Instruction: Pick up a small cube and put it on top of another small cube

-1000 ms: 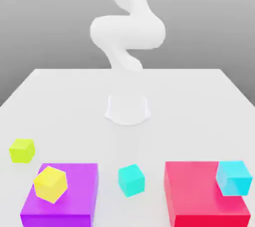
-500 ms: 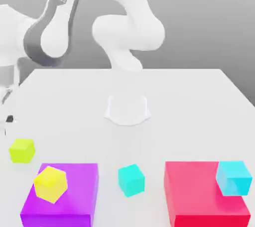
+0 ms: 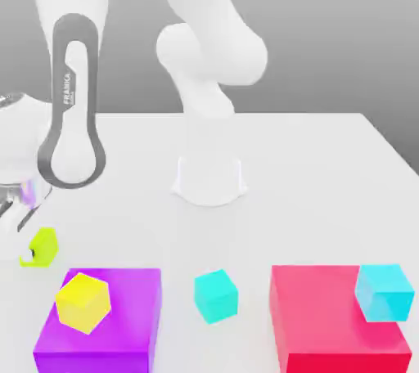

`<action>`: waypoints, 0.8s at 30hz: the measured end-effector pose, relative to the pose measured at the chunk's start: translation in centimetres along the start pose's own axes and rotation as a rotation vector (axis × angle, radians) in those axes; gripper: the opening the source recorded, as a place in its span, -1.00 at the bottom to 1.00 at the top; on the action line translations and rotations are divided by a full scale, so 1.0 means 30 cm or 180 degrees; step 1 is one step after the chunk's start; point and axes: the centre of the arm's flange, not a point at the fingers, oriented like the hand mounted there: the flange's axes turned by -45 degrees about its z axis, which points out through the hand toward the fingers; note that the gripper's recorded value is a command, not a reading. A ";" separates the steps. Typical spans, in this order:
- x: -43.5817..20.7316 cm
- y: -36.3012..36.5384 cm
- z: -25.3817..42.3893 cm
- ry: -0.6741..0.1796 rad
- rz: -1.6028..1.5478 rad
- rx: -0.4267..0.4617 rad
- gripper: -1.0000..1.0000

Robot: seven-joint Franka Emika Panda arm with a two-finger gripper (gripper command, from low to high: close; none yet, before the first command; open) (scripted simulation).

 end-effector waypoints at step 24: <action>-1.066 -0.340 -0.389 -0.0040 -0.4457 0.0025 -1.00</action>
